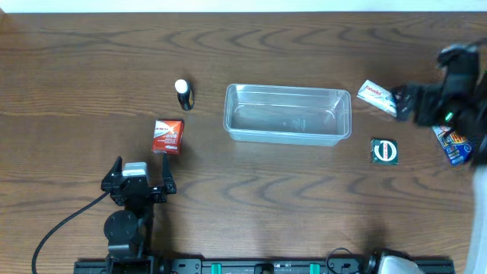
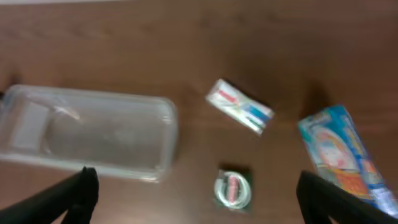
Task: Pack container
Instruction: 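Move the right gripper over the blue fever box at the right edge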
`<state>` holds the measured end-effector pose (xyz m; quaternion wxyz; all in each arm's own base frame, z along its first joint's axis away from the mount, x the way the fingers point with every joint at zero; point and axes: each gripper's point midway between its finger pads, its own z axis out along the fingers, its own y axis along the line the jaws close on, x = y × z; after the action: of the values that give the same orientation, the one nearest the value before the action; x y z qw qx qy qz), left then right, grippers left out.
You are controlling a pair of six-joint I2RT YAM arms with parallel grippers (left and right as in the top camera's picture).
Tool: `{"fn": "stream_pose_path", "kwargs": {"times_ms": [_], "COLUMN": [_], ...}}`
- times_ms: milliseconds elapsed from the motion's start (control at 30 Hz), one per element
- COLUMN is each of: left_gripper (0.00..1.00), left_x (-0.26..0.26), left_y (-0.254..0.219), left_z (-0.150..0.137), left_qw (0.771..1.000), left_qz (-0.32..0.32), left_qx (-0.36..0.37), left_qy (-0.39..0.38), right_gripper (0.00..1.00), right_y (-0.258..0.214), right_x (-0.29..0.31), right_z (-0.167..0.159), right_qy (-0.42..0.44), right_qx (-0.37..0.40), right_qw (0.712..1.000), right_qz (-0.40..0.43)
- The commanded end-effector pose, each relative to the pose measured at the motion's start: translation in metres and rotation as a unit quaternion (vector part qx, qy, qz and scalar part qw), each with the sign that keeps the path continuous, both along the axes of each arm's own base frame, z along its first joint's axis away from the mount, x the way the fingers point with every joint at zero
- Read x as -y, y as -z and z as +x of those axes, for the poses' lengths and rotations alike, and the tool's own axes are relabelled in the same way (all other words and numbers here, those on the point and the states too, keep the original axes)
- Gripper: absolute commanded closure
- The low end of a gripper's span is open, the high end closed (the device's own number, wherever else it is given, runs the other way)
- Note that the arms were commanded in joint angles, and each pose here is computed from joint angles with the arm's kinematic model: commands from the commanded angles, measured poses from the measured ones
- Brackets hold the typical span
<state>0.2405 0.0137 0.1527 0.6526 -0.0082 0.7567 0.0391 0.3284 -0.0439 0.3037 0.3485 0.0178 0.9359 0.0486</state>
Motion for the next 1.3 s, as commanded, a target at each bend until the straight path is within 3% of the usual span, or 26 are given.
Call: {"fn": "stream_pose_path", "kwargs": {"times_ms": [0, 200, 333, 500, 833, 1267], "left_gripper": [0.02, 0.02, 0.02, 0.02, 0.02, 0.02], "left_x": [0.002, 0.002, 0.002, 0.002, 0.002, 0.002], "left_y": [0.017, 0.017, 0.017, 0.017, 0.017, 0.017], "left_z": [0.000, 0.000, 0.000, 0.000, 0.000, 0.000], "left_qw": [1.000, 1.000, 1.000, 1.000, 1.000, 1.000], "left_qz": [0.004, 0.004, 0.004, 0.004, 0.004, 0.004], "left_qx": [-0.019, -0.019, -0.019, -0.019, -0.019, -0.019], "left_qy": [0.006, 0.006, 0.006, 0.006, 0.006, 0.006], "right_gripper": [0.01, 0.01, 0.01, 0.01, 0.06, 0.09], "right_y": [-0.011, 0.000, 0.002, 0.016, 0.115, 0.160], "right_x": [0.044, 0.117, 0.135, 0.142, 0.184, 0.208], "right_z": [0.008, 0.007, 0.008, 0.036, 0.039, 0.034], "right_qy": [0.014, 0.107, 0.099, 0.024, -0.002, -0.006], "right_qx": [-0.022, -0.066, -0.066, -0.039, -0.162, -0.215], "right_qw": [0.998, 0.985, 0.983, 0.990, 0.982, 0.972], "right_qz": [-0.058, -0.115, -0.137, -0.131, -0.099, -0.099]}}
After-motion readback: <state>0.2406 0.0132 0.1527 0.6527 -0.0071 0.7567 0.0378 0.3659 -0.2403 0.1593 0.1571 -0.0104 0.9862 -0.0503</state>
